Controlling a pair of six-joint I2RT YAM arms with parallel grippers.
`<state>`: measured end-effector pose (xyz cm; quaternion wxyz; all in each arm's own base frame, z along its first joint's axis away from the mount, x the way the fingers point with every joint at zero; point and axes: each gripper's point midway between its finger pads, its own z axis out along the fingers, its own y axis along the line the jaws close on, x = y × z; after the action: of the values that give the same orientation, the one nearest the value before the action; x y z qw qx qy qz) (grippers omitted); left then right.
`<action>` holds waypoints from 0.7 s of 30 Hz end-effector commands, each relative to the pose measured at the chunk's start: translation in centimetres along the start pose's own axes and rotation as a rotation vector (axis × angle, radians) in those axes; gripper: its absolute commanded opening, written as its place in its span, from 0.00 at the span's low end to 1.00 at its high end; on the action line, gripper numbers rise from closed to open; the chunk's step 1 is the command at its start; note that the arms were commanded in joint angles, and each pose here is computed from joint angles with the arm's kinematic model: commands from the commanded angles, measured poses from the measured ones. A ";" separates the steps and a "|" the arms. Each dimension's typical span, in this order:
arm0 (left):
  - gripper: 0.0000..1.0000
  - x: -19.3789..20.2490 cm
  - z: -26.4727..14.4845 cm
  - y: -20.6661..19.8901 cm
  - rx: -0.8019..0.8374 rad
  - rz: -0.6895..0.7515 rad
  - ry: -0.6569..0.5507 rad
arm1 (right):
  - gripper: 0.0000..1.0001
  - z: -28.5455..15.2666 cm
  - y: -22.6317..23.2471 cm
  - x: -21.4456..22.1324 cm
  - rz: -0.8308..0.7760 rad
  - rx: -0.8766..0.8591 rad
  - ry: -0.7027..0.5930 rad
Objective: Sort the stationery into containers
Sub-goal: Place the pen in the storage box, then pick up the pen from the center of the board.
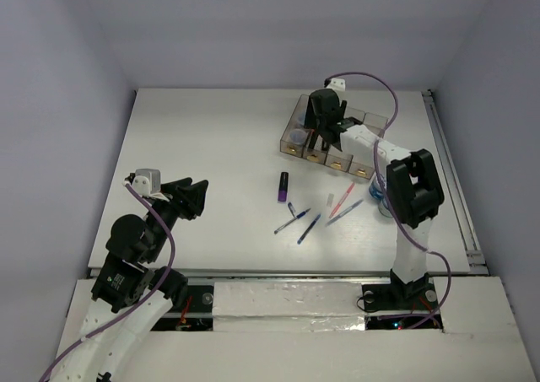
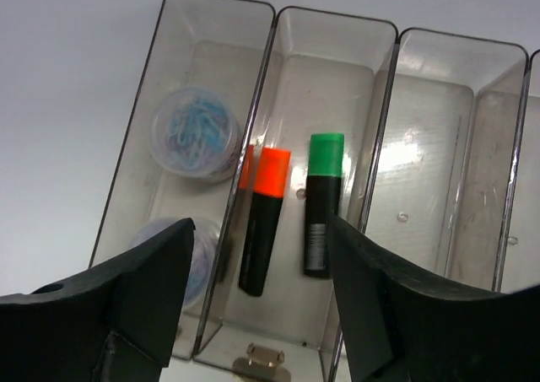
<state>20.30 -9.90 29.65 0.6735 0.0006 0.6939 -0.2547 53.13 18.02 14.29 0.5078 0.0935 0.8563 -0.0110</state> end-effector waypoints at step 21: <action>0.11 -0.8 0.4 -0.8 0.034 -0.006 -0.028 | 0.65 -12.8 9.6 15.1 -0.163 -0.296 0.224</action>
<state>20.37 -10.04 29.53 0.6708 0.0017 0.6961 -0.2560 35.99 31.64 8.16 0.4165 -0.0770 0.9013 0.0915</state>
